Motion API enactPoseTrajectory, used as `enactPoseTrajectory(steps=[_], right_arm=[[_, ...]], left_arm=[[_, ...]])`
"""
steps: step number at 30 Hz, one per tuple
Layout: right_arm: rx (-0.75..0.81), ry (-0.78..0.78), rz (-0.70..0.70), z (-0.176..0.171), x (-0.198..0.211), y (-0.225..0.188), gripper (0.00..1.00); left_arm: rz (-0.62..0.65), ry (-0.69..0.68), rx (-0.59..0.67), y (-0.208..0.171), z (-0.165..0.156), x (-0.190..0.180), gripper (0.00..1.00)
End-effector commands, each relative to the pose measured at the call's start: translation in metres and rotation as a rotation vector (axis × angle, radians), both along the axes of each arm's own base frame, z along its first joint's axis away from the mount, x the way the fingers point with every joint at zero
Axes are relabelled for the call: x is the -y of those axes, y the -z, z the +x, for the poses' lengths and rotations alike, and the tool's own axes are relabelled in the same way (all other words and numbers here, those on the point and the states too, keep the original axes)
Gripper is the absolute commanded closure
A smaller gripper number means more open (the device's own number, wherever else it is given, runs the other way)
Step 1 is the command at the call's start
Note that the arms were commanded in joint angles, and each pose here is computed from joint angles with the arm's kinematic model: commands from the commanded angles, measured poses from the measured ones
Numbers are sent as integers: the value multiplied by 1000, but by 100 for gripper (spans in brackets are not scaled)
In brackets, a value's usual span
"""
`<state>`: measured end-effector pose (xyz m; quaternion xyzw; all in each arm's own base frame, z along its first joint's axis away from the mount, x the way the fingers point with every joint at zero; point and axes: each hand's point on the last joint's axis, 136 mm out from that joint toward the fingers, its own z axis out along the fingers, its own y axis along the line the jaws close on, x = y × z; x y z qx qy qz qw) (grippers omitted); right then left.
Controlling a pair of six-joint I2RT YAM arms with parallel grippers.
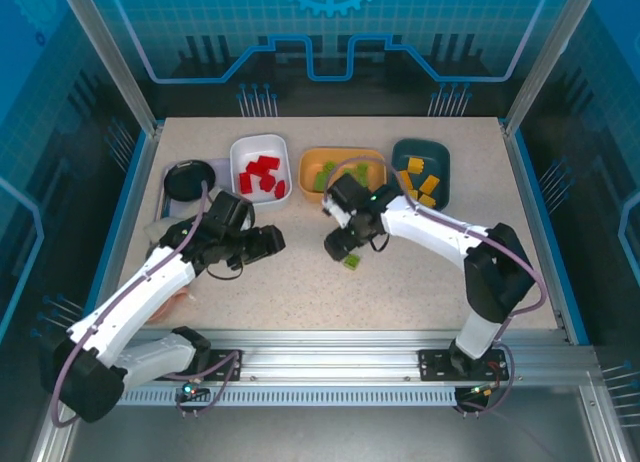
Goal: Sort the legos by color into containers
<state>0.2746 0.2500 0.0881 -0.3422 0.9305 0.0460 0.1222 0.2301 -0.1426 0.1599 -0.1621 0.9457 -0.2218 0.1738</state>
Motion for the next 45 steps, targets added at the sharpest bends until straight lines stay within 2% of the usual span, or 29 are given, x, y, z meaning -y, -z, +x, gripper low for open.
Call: enactPoseTrajectory(steps=[1, 5, 12, 17, 21, 24, 27, 34, 39, 45], right_arm=[[-29, -155, -84, -12, 2, 19, 16], [-52, -173, -164, -7, 5, 39, 17], [-120, -143, -214, -3, 11, 60, 33], [-137, -134, -215, -7, 12, 66, 52], [-132, -115, -210, -4, 12, 64, 62], [-99, -77, -171, 5, 11, 47, 66], [-64, 17, -67, 26, 10, 14, 67], [-2, 221, 215, 106, 2, -57, 67], [-17, 312, 313, 163, -11, -66, 68], [-87, 388, 309, 202, -25, -31, 69]], left_arm=[[35, -16, -29, 8, -15, -11, 24], [27, -28, -18, 5, -15, -12, 24], [20, -40, -5, -1, -14, -12, 24], [18, -46, -5, 0, -15, -13, 24], [11, -46, 1, -2, -14, -12, 25], [7, -42, 11, -5, -11, -10, 25], [2, -42, 34, -15, -2, -7, 25], [9, -46, 100, -40, 33, 5, 25], [25, -69, 125, -49, 62, 12, 25], [18, -67, 124, -51, 84, 25, 26]])
